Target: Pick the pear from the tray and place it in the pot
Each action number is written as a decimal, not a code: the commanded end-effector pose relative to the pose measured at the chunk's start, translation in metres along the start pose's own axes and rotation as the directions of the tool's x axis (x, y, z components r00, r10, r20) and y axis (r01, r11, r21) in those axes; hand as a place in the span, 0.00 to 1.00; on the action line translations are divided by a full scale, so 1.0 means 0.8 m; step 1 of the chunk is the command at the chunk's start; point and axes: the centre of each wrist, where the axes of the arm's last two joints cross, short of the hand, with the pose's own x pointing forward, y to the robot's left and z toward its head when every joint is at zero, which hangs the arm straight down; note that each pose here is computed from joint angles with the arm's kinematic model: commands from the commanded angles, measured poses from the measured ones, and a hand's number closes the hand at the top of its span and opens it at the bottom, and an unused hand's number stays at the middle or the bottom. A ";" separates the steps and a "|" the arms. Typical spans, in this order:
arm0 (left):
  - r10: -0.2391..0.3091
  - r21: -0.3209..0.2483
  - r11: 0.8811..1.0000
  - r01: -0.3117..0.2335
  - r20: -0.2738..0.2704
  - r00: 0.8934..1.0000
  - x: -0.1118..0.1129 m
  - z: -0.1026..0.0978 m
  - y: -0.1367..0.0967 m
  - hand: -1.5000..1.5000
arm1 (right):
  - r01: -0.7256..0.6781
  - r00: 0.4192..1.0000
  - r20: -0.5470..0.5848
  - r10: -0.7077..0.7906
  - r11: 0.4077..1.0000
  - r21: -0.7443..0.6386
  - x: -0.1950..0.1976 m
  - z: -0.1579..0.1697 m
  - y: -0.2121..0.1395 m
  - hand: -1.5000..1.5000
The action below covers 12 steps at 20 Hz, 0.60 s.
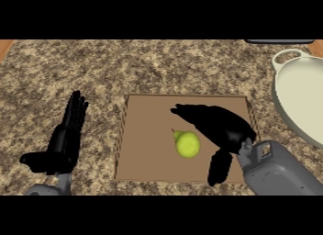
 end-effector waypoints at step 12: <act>0.003 0.004 1.000 -0.003 0.011 1.000 0.000 0.027 -0.004 0.50 | -0.027 0.998 -0.057 0.030 0.998 0.055 -0.016 -0.040 0.048 0.00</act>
